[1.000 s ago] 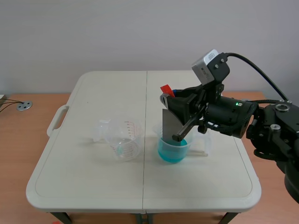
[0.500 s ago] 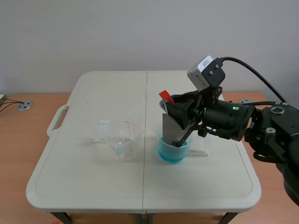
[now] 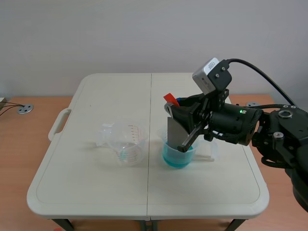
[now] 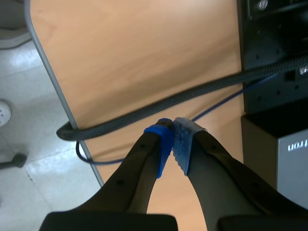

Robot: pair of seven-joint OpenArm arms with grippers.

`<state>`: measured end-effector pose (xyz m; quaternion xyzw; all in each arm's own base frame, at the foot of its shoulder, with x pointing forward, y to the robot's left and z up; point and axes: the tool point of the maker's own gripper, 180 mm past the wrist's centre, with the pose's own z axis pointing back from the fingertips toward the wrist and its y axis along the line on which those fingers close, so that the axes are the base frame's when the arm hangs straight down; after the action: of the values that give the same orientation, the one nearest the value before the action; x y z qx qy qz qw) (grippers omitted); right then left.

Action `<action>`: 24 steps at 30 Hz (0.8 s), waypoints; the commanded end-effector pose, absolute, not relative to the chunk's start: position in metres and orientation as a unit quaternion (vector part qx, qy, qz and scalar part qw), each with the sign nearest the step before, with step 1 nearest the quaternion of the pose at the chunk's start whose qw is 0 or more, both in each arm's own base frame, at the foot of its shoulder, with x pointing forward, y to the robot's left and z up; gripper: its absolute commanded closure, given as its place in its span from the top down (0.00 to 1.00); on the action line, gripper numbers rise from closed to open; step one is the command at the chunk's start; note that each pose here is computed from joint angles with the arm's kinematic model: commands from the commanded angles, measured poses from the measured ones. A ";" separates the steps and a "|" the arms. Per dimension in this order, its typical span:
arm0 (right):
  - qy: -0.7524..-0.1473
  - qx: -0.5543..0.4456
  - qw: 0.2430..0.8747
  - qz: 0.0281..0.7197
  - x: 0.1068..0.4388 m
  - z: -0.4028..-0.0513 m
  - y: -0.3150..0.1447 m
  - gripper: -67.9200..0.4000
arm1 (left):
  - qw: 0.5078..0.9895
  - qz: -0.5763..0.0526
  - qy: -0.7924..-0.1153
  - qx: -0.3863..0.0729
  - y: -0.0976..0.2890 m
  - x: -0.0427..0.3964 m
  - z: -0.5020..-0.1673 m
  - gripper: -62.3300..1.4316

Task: Hold the metal plate by the orange handle, dip it into the blue solution, take it out and point at it, then put the plate back in the beaker on the left.
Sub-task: 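Hold the plate still in the solution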

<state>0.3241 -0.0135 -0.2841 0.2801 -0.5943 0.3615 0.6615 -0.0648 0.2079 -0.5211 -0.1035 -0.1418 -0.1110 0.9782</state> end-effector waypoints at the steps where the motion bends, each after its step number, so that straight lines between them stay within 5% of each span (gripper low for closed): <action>1: -0.607 0.283 0.648 0.363 0.328 -0.272 -0.013 0.02 | 0.978 -0.109 -0.145 -0.103 0.210 -0.064 -0.520 0.03; 24: -0.609 0.284 0.646 0.363 0.328 -0.271 -0.012 0.02 | 0.978 -0.107 -0.147 -0.103 0.209 -0.060 -0.522 0.03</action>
<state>0.3239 -0.0133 -0.2839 0.2795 -0.5952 0.3632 0.6601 -0.0591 0.2091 -0.5237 -0.1015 -0.1447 -0.1095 0.9781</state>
